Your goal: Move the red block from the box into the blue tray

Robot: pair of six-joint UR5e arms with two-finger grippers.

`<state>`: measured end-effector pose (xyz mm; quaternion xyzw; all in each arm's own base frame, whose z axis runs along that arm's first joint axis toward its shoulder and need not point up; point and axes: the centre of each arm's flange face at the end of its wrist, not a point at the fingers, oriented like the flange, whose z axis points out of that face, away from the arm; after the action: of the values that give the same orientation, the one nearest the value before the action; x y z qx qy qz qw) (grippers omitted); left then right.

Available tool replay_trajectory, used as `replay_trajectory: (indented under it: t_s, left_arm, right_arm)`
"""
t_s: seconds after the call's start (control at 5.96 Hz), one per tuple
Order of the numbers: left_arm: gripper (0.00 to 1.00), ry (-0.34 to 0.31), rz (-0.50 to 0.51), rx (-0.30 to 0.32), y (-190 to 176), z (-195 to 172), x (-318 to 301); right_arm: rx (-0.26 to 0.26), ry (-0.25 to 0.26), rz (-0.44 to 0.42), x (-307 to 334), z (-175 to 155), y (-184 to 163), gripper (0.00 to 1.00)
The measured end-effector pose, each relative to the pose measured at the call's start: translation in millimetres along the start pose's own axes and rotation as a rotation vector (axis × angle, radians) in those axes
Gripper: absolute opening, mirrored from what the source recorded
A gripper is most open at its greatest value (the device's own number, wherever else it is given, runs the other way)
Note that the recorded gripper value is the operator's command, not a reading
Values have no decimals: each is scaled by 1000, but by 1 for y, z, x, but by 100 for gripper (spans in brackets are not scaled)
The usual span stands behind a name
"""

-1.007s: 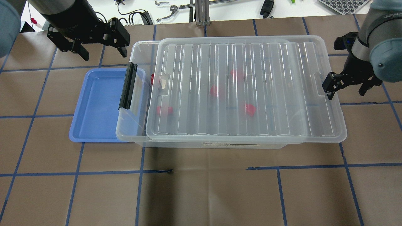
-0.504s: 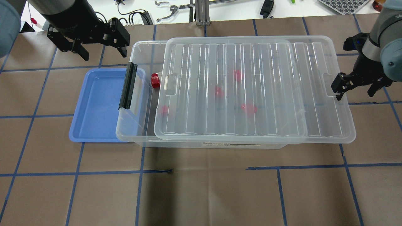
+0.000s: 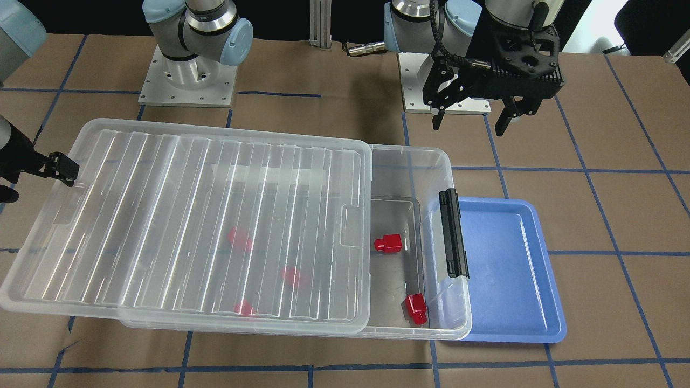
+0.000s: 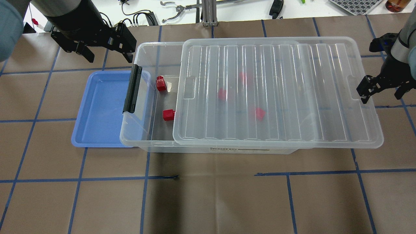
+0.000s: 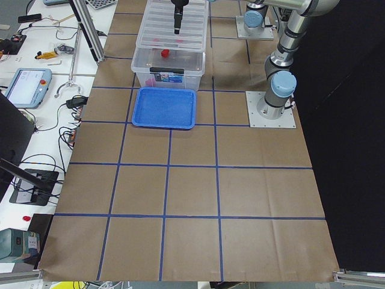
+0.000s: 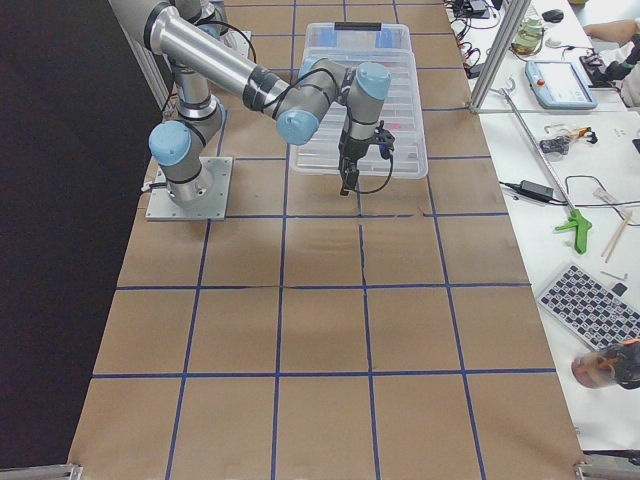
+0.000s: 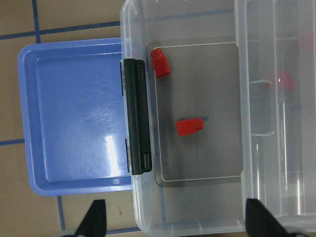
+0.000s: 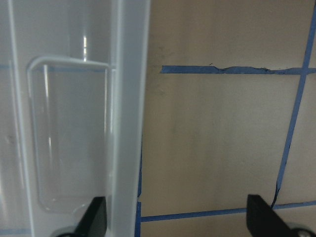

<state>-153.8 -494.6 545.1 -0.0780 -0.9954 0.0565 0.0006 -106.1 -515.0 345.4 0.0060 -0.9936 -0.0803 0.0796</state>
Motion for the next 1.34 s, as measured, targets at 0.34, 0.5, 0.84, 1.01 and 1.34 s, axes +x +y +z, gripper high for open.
replay_trajectory:
  t_s: [0.34,0.5,0.84,1.01,1.34]
  left_arm:
    - [98,1,224,-8,-1,3,-1]
    - [97,4,314,-10,0,4,-1]
    - [97,11,512,-25,1,10,0]
    - [97,22,649,-48,2,15,-2]
    - [97,51,982,-93,3,27,-5]
  right_arm:
    - [11,21,7,12,0,1,100]
    - [16,35,7,15,-1,1,100]
    - [19,41,24,27,3,0,100]
    - [18,39,26,37,9,-1,100]
    - [28,46,21,48,14,-3,100]
